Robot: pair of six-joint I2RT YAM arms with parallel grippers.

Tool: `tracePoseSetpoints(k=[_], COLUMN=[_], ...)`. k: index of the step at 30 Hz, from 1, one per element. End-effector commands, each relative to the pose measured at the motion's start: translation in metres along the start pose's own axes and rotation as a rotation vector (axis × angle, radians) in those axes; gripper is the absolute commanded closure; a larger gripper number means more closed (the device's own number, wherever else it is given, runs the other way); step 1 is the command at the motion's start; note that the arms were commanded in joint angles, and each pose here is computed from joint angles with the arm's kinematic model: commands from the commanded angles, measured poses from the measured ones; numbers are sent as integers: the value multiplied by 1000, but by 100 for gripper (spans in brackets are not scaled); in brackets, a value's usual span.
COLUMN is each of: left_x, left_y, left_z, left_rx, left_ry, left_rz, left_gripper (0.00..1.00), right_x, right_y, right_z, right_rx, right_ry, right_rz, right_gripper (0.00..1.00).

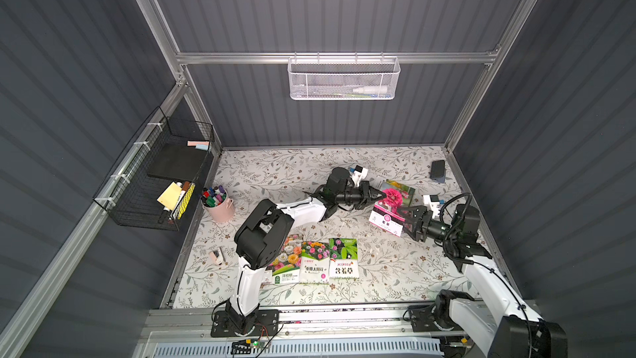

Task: Arrange the seed packets in a row
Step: Pick up the seed packet from the center of the board.

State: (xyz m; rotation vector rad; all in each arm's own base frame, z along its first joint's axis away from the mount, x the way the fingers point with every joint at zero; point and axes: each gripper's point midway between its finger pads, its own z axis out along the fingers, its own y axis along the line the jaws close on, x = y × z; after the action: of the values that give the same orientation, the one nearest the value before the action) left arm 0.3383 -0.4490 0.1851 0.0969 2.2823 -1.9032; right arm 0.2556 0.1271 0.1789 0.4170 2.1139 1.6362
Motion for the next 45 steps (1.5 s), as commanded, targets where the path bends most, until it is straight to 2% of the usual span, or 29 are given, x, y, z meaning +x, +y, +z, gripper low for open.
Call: tracePoseSetpoints(k=[1, 5, 11, 20, 28, 31, 34, 40, 41, 43, 45], left_x=[-18, -30, -41, -44, -37, -34, -31, -24, -23, -21, -20], left_y=[-10, 0, -5, -11, -5, -2, 2, 10, 10, 11, 11], left_z=[-17, -30, -43, -40, -32, -29, -25, -21, -21, -22, -22], left_rx=[-21, -30, -28, 23, 29, 22, 20, 25, 26, 22, 20], left_ry=[-190, -350, -496, -561, -540, -525, -507, -470, -468, -463, -455], left_rz=[108, 104, 125, 89, 61, 55, 35, -13, -12, -11, -12], left_gripper=[100, 100, 100, 100, 100, 100, 100, 100, 100, 100, 100], right_x=[-1, -4, -9, -14, -24, -31, -36, -44, -44, -44, -44], right_y=[-4, -18, -38, -52, -39, -31, -27, -19, -18, -25, -26], right_z=[-1, 0, -1, 16, 37, 40, 41, 45, 46, 49, 50], right_rx=[6, 29, 85, 109, 63, 47, 40, 36, 32, 42, 39], right_ry=[-31, -71, -136, -162, -175, -181, -192, -179, -178, -168, -165], right_rz=[2, 57, 114, 194, 183, 169, 156, 123, 118, 138, 143], right_gripper=[15, 15, 15, 14, 22, 29, 43, 55, 59, 74, 81])
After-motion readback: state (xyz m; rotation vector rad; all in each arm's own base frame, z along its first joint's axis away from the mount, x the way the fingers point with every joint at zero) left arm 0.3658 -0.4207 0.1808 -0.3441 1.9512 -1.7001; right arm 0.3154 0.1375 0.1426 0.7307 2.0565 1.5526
